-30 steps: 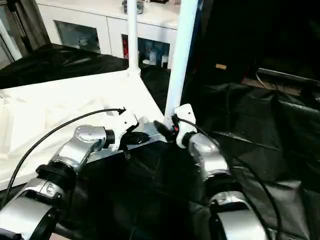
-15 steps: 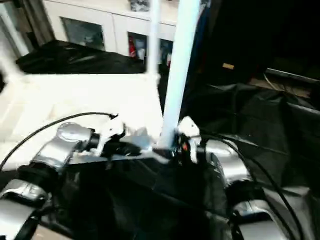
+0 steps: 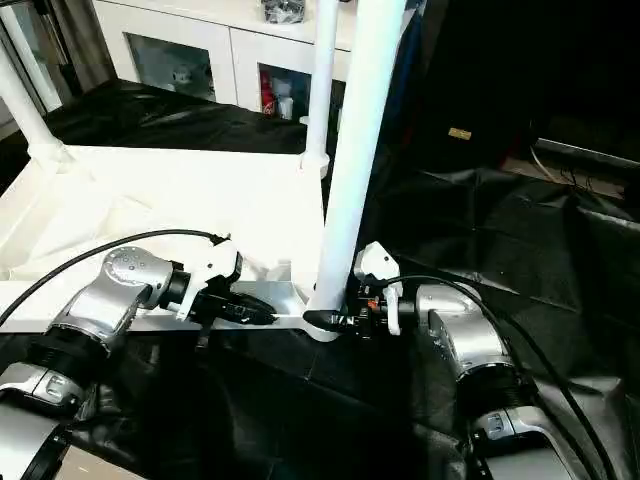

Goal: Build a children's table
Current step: Rotate leg to tighten

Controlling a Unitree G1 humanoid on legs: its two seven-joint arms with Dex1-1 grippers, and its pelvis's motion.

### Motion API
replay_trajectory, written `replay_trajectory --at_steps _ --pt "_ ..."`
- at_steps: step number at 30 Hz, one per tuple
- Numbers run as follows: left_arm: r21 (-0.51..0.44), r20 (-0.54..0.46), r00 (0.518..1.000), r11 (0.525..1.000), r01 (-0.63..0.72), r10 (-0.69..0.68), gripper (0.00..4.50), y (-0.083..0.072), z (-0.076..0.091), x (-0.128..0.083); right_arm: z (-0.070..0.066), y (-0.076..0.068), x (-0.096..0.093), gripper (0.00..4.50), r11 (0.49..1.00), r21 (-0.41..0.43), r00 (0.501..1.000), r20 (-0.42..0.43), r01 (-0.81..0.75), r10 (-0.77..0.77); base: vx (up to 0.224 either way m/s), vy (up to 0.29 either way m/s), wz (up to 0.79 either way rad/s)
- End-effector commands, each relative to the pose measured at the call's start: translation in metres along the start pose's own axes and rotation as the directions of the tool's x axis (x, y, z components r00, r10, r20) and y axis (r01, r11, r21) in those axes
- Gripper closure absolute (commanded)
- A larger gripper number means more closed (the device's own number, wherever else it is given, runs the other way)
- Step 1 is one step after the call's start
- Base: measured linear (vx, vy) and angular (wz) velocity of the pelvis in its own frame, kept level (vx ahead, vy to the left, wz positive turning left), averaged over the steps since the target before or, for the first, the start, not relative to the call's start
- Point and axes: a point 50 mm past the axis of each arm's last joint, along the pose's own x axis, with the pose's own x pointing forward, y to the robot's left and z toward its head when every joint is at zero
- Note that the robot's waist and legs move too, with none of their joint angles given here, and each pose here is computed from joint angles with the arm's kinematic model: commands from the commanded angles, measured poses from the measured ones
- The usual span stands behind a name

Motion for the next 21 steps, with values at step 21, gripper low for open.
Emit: replay_trajectory --at_steps 21 --pt "0.009 0.127 0.929 0.936 -0.352 0.348 4.5 0.022 0.047 0.052 -0.009 -0.013 0.066 1.02 0.85 0.158 0.857 0.043 0.502 -0.514 0.0 0.0 0.0"
